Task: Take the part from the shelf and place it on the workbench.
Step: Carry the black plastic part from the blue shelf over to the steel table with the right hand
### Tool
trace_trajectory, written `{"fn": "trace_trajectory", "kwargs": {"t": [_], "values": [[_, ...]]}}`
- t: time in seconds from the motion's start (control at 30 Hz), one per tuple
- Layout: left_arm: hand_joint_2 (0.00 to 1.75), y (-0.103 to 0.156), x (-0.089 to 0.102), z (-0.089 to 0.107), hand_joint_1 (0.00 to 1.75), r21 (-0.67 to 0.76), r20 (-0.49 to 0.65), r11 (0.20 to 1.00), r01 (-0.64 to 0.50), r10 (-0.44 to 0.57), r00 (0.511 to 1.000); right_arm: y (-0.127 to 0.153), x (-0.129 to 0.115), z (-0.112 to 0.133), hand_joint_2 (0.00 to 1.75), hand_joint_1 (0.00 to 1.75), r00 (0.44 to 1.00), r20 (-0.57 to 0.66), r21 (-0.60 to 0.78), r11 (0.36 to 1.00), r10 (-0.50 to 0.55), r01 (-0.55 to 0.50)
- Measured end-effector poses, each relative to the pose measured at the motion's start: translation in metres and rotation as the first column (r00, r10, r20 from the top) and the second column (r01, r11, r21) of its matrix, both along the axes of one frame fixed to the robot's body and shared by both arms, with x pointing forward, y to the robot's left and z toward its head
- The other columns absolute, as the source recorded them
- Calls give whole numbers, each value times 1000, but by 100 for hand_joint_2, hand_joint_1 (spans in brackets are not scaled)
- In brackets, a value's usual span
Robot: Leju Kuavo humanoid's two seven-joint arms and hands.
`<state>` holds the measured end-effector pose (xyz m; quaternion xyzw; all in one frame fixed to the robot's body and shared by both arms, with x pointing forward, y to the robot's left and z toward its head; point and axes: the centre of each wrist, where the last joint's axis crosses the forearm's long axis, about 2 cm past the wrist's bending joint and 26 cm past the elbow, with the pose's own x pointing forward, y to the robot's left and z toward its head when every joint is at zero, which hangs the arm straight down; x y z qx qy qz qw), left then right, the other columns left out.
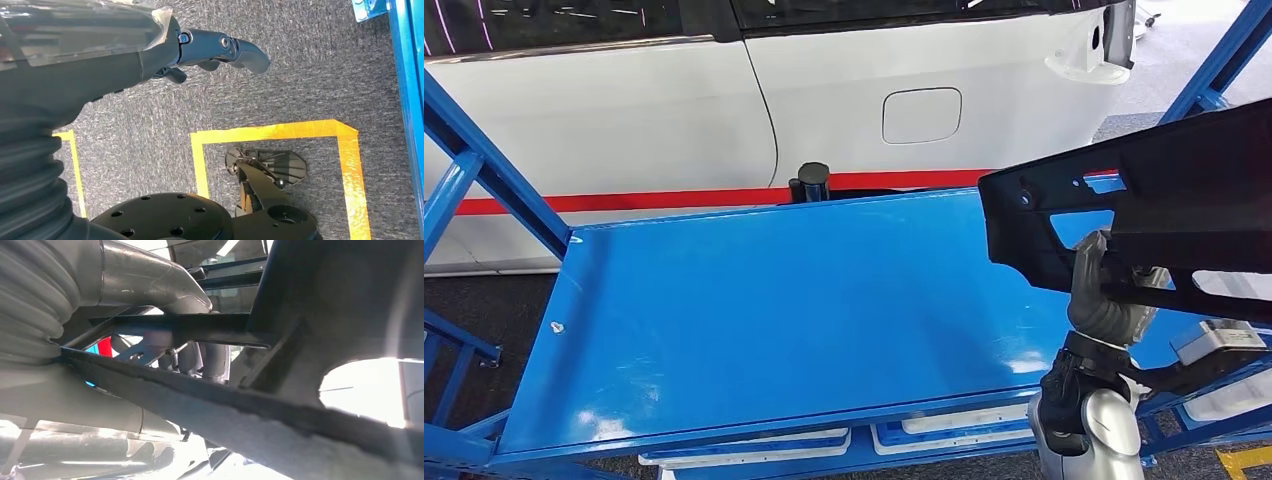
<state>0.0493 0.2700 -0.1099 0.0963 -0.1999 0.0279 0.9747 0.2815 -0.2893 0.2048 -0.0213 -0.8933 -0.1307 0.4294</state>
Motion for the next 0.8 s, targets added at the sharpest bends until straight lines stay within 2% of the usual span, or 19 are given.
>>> {"fn": "trace_trajectory", "kwargs": {"t": [0.8], "values": [[175, 0, 2, 0, 0, -22, 6, 999, -46, 46, 999, -1, -5, -1, 175, 166, 1000, 11, -16, 1000, -4, 5]]}}
